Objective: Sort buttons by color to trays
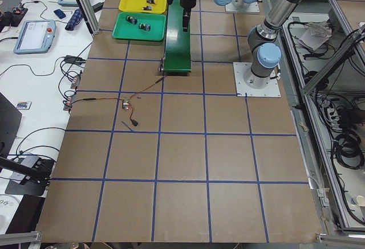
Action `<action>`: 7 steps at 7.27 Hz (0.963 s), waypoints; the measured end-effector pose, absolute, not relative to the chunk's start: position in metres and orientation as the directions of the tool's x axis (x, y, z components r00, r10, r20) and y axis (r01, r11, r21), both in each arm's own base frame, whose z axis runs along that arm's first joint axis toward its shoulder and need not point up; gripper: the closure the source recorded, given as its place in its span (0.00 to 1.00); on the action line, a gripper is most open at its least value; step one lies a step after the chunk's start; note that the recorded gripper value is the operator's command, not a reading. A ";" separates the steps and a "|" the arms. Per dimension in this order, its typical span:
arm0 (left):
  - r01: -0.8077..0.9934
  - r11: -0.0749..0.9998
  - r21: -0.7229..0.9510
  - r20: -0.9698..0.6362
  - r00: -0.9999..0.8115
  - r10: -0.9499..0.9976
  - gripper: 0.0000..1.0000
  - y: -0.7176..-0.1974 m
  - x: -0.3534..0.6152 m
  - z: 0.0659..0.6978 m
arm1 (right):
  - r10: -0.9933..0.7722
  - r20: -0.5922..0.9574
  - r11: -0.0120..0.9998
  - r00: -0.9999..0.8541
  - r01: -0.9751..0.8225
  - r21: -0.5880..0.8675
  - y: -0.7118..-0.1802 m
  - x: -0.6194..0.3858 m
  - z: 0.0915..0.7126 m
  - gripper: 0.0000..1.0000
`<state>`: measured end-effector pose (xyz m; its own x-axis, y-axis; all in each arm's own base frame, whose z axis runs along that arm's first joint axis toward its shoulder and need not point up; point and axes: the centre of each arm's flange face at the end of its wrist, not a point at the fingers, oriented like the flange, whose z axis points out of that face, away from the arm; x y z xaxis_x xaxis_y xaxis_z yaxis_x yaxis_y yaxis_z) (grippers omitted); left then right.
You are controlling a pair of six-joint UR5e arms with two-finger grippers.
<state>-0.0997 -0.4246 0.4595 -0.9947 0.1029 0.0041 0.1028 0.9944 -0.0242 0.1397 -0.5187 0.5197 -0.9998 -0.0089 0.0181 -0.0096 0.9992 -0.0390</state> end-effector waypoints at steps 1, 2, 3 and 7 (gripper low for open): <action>0.103 0.994 -0.025 0.004 -0.995 0.103 0.00 -0.425 -0.100 0.460 | -0.006 0.017 0.999 -1.000 -0.006 -0.035 -0.510 0.140 0.518 0.00; 0.103 0.994 -0.026 0.003 -0.995 0.103 0.00 -0.425 -0.100 0.460 | -0.001 0.015 1.000 -1.000 -0.001 -0.031 -0.503 0.140 0.515 0.00; 0.103 0.994 -0.027 0.003 -0.995 0.103 0.00 -0.425 -0.100 0.461 | 0.002 0.016 1.000 -1.000 0.002 -0.030 -0.498 0.140 0.512 0.00; 0.103 0.994 -0.027 0.004 -0.995 0.103 0.00 -0.425 -0.100 0.461 | 0.004 0.025 1.000 -1.000 0.003 -0.029 -0.496 0.139 0.510 0.00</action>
